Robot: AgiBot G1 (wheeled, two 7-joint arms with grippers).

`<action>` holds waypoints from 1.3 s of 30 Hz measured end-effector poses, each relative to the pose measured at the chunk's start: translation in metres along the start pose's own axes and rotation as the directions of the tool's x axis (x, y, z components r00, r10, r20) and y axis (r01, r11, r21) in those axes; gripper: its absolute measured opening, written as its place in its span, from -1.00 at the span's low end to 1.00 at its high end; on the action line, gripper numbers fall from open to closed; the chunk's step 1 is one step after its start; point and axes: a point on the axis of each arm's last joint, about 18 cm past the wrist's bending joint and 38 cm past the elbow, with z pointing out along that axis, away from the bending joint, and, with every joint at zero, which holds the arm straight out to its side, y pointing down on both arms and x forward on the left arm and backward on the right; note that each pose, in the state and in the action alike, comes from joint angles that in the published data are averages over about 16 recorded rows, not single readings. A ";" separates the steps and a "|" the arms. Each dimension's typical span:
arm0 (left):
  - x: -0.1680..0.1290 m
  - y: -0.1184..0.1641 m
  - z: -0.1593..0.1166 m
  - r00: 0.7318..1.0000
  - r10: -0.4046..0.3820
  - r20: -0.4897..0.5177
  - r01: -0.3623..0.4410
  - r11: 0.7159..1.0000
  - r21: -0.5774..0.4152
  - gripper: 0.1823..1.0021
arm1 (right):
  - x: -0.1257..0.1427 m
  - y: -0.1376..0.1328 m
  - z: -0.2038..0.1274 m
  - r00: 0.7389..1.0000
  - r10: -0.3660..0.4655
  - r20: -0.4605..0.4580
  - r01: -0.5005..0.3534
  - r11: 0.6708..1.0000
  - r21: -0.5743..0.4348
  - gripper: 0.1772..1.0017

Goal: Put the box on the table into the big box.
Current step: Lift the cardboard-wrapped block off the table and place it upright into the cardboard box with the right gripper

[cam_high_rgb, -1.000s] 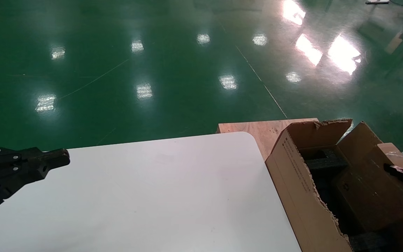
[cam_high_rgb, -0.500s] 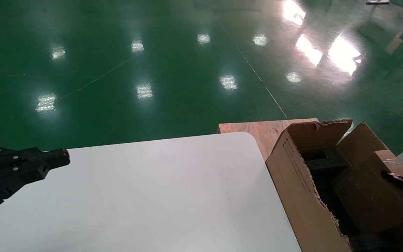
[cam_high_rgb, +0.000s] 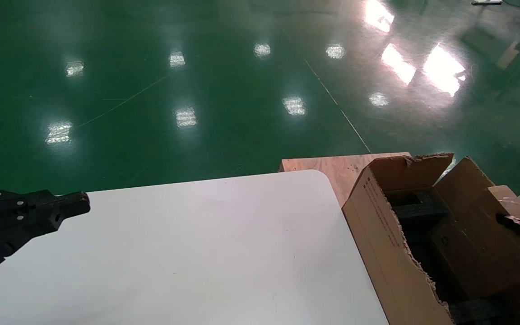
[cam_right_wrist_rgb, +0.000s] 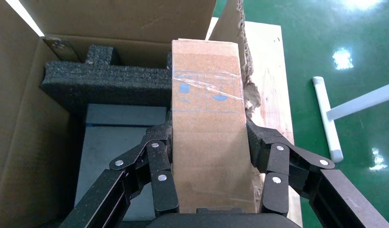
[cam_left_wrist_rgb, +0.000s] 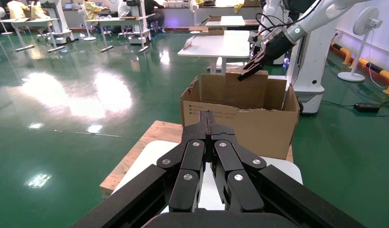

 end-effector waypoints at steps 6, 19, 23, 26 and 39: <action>0.000 0.000 0.000 1.000 0.000 0.000 0.000 1.000 0.000 -0.98 | -0.001 0.002 -0.006 1.000 -0.001 -0.004 0.001 1.000 -0.002 -0.25; 0.000 0.000 0.000 1.000 0.000 0.000 0.000 1.000 0.000 -0.98 | -0.002 0.006 -0.001 1.000 0.010 -0.029 -0.011 0.999 -0.039 -0.25; 0.000 0.000 0.000 1.000 0.000 0.000 0.000 1.000 0.000 -0.98 | -0.002 0.004 0.005 0.999 0.013 -0.034 -0.015 0.999 -0.046 -0.25; 0.000 0.000 0.000 1.000 0.000 0.000 0.000 1.000 0.000 -0.98 | -0.003 0.002 0.011 0.999 0.014 -0.036 -0.015 0.999 -0.050 -0.25; 0.000 0.000 0.000 1.000 0.000 0.000 0.000 1.000 0.000 -0.98 | -0.008 0.001 0.032 0.999 0.021 -0.031 -0.023 0.997 -0.074 -0.25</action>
